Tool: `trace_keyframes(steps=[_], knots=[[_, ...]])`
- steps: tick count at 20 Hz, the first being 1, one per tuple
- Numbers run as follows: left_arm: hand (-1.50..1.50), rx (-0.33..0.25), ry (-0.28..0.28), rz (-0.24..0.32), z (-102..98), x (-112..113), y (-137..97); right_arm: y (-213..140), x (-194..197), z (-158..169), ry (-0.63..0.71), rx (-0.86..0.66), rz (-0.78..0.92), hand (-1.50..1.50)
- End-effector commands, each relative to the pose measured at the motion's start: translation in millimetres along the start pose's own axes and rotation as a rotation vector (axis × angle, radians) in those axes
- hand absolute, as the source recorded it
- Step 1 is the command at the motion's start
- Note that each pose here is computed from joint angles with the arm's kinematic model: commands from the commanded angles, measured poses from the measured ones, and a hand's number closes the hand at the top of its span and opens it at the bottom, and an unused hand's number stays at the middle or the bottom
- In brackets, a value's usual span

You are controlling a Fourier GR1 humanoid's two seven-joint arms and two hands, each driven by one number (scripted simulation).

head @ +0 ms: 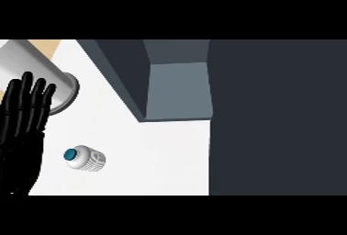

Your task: Pick up the bottled water, place it into the cabinet and close the cabinet

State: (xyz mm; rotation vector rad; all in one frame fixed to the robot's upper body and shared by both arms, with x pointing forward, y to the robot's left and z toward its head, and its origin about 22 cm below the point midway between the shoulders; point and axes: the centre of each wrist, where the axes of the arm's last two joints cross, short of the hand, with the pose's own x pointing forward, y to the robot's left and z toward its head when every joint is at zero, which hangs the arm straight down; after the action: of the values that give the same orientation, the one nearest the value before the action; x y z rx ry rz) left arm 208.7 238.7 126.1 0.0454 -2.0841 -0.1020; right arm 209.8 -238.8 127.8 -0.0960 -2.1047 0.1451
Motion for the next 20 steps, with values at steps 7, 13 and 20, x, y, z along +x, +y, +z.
trace_keyframes(steps=[7,13,20], knots=[[-1.50,0.672,0.133,-0.084,28,-7,28,20,4,27,0.084,0.158,-0.188,-1.50],[-1.50,0.784,0.142,-0.035,48,44,-2,27,45,47,0.085,0.232,-0.252,-1.50],[-1.50,0.827,0.136,-0.060,74,78,-35,33,83,53,0.058,0.199,-0.263,-1.50]])
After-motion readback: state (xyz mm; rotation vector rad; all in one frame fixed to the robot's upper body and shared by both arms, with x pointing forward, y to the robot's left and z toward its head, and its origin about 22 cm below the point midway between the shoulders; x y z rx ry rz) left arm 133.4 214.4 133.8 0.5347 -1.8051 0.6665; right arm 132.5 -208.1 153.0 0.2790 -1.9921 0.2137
